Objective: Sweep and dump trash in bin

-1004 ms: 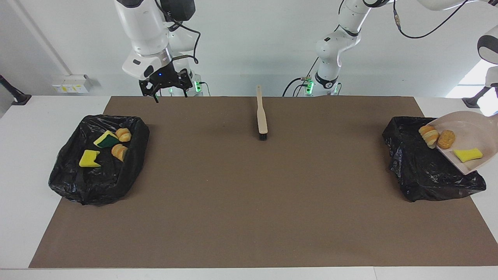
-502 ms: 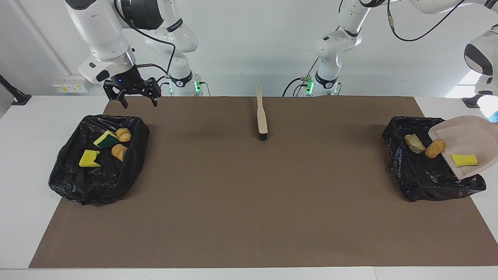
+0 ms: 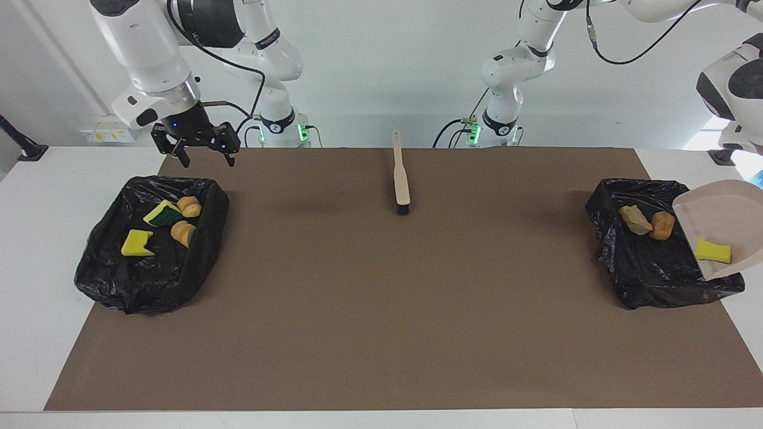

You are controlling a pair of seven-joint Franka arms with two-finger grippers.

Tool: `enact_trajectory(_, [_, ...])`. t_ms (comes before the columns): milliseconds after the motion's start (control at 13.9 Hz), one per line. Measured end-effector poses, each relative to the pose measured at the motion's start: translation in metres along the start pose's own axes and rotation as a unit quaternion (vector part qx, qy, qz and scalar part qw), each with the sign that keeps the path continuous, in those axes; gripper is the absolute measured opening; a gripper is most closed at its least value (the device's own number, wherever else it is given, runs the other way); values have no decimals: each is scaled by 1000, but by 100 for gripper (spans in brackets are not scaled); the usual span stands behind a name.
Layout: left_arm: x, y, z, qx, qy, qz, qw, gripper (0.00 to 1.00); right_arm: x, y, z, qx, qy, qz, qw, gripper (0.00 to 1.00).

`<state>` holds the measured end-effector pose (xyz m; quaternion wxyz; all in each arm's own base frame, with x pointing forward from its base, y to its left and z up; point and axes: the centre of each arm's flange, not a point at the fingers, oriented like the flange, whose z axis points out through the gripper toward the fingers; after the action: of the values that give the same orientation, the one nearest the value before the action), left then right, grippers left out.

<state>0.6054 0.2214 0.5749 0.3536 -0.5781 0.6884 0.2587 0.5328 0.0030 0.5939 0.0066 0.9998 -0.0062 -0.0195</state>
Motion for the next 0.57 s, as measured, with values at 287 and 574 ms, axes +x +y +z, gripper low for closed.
enact_trajectory(287, [-1,-9,-31,20,-17,7,1000,31,4,8,-12,0,-13,11,1000,100])
enact_trajectory(574, [14,-22,-59,29,-49,33,998,31,8,9,-8,1,-16,18,1000,100])
